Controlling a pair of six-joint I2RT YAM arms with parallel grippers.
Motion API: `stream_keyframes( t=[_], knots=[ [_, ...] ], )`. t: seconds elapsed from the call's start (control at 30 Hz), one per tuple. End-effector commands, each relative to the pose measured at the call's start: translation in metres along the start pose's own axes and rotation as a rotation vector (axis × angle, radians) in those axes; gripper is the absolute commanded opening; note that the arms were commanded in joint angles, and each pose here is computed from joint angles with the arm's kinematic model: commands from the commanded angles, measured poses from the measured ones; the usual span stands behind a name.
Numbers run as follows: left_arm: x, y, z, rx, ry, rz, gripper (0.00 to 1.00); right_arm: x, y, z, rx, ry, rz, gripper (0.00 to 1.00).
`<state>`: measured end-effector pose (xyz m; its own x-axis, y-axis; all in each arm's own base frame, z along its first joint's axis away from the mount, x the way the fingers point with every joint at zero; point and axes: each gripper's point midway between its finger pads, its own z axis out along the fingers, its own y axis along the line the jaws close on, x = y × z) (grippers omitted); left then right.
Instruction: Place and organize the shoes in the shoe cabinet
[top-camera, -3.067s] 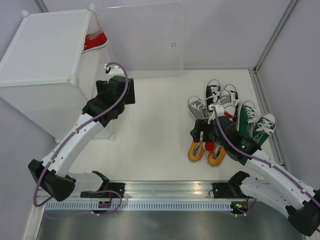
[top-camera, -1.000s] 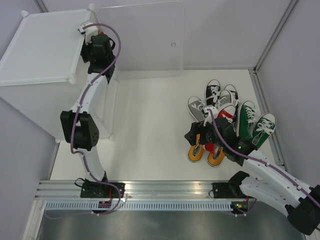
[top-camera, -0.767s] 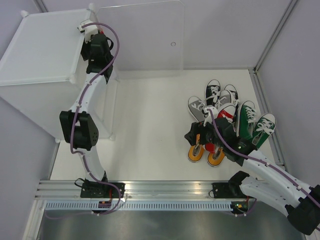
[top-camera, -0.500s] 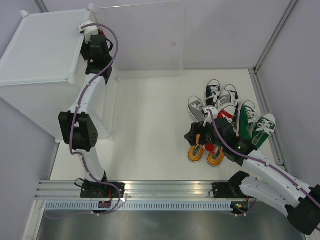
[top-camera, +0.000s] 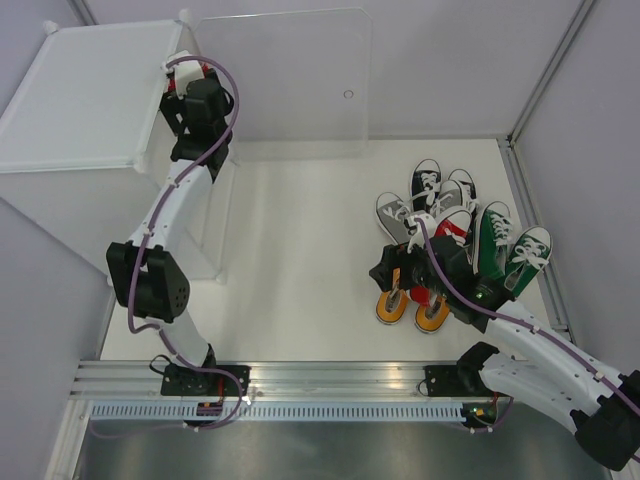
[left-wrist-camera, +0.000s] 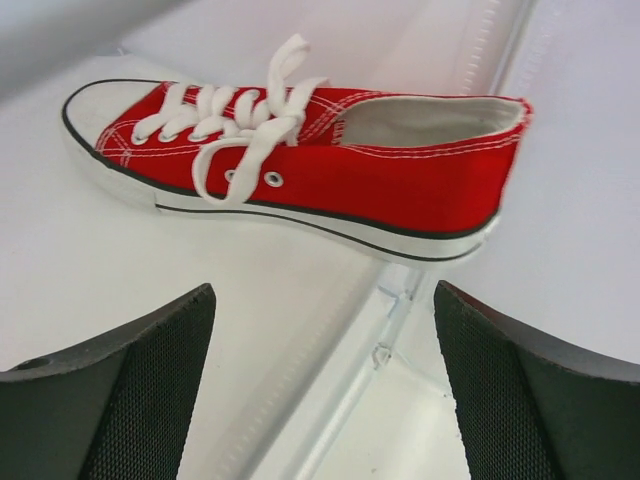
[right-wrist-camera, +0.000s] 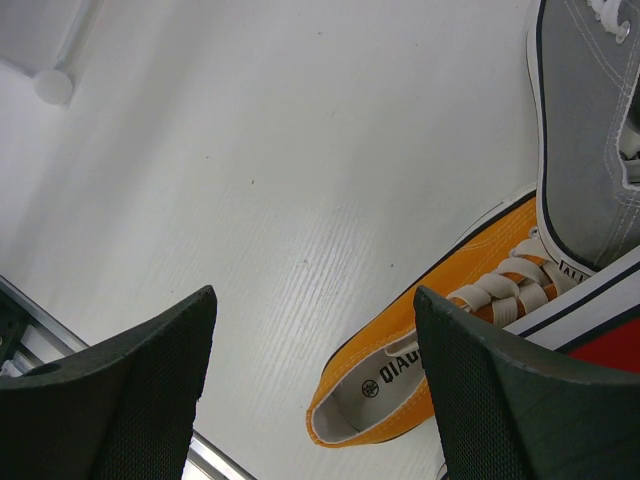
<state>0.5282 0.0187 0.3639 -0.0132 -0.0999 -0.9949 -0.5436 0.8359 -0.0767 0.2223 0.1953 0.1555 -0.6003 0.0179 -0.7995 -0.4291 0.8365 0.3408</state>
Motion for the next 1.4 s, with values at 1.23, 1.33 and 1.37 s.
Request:
stream_keyframes(
  t=[1.23,1.33,1.37],
  knots=[
    [-0.016,-0.097,0.048,0.195,-0.071,0.071,0.87,-0.003,-0.002,0.006,0.016,-0.005,-0.012,0.84],
    [-0.022,-0.092,0.047,0.178,-0.086,0.100,0.87,-0.003,-0.002,0.006,0.016,-0.007,-0.012,0.84],
    [-0.024,-0.090,0.047,0.177,-0.089,0.099,0.87,-0.002,-0.003,0.006,0.017,-0.006,-0.012,0.84]
  ],
)
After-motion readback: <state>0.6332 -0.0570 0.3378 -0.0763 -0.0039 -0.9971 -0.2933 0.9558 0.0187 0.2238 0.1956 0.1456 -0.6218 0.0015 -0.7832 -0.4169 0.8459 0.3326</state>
